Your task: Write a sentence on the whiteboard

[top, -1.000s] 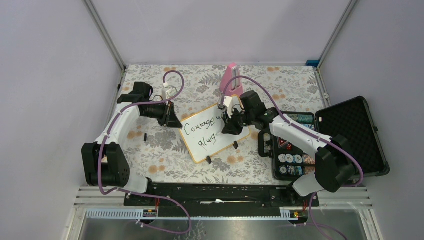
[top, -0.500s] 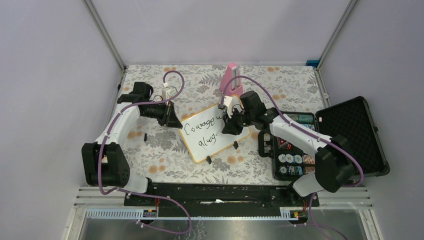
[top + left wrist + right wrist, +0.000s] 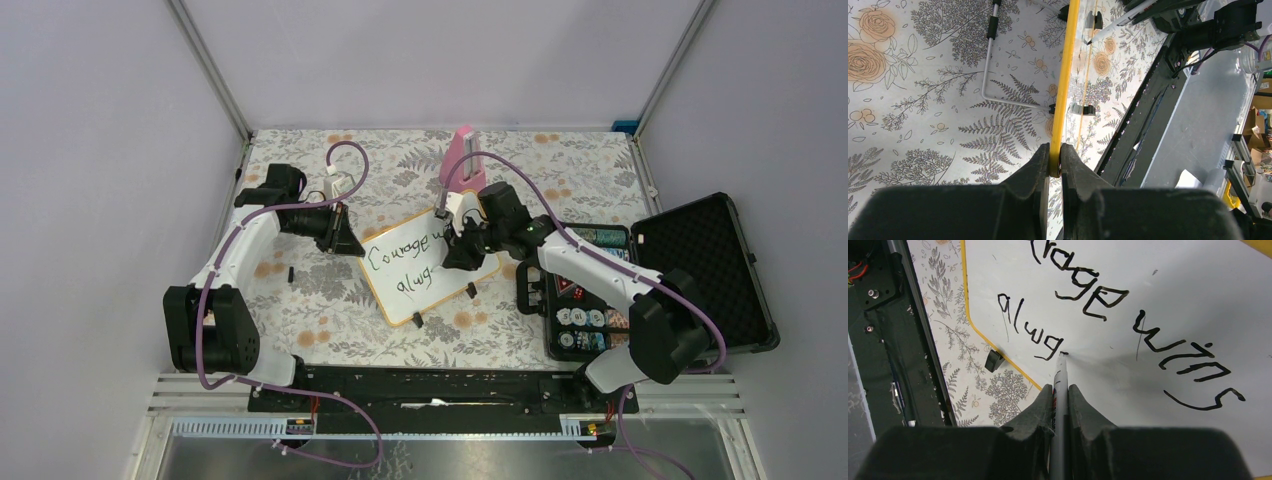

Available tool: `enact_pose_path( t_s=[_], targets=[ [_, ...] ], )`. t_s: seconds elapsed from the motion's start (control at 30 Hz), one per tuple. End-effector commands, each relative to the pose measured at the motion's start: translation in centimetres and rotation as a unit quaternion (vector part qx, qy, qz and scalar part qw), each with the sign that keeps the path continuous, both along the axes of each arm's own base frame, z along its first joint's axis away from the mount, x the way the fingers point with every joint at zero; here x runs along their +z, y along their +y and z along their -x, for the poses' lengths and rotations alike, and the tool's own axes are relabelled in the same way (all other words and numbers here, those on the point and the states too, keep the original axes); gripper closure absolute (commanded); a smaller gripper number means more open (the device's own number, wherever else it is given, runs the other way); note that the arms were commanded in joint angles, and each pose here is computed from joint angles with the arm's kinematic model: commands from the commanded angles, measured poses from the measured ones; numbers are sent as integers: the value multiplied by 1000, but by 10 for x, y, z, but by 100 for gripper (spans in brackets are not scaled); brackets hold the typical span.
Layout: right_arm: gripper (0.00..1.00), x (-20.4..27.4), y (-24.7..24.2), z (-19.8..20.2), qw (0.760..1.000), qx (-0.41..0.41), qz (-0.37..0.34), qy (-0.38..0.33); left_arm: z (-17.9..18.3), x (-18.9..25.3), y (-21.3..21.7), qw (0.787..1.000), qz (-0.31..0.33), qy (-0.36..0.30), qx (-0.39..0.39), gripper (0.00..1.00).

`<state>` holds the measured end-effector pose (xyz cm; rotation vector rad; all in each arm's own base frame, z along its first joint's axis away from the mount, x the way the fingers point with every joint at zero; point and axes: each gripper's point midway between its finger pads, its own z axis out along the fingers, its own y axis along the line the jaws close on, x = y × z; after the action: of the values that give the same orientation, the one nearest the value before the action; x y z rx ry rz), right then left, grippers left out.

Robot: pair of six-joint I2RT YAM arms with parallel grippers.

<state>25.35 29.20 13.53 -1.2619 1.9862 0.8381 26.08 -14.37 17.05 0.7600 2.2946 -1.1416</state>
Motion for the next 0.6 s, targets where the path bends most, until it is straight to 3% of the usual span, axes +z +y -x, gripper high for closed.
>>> enact_pose_path(
  t_s=[0.0,0.57],
  targets=[
    [100,12,14,-7,999,10,-15,-26,-16,-6,5,999,-29,-41,-2,100],
    [100,-2,-2,-7,999,-2,22,-36,-15,-6,5,999,-29,-42,-2,100]
  ],
)
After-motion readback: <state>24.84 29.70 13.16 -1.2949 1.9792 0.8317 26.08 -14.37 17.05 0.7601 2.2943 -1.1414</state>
